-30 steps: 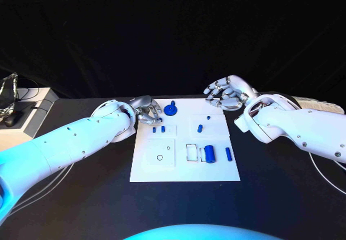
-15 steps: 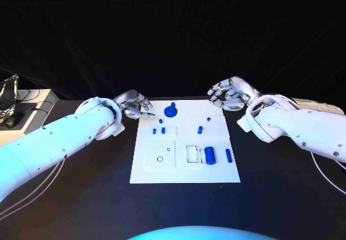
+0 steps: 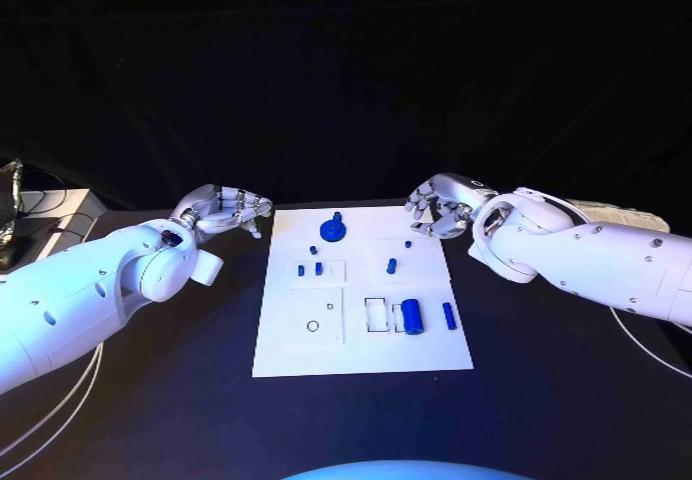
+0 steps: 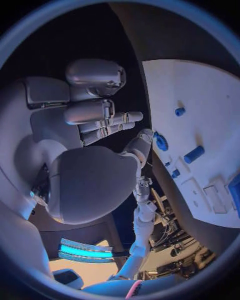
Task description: Assemble the parts on the task board
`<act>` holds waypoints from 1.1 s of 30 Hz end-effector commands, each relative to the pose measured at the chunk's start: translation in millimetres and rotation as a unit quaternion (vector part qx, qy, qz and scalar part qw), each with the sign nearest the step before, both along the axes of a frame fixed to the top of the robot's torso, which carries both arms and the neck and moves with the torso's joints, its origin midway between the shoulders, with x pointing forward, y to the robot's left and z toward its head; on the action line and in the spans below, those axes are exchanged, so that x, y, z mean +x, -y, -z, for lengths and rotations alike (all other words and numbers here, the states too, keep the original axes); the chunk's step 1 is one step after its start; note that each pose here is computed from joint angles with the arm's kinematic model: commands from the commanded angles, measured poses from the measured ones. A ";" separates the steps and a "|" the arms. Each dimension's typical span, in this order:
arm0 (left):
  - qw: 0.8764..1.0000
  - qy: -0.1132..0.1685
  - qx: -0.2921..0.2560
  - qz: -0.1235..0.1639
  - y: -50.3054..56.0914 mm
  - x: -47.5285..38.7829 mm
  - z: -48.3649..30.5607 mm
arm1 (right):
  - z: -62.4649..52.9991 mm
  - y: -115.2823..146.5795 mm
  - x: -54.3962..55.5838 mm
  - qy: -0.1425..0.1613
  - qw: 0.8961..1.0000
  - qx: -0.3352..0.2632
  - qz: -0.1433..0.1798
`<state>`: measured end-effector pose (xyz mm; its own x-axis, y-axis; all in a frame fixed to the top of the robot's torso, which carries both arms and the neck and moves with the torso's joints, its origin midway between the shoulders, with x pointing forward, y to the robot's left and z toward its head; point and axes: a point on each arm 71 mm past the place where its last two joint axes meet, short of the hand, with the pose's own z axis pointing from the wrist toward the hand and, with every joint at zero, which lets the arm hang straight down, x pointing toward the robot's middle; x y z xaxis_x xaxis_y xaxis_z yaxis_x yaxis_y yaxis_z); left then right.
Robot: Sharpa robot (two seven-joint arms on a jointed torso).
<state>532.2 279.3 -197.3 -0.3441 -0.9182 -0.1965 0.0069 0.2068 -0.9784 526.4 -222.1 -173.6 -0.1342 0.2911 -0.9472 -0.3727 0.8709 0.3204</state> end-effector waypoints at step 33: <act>0.992 0.004 -0.129 0.000 7.9 -23.1 -5.2 | 38.8 -30.8 0.3 0.022 0.978 -0.204 -0.026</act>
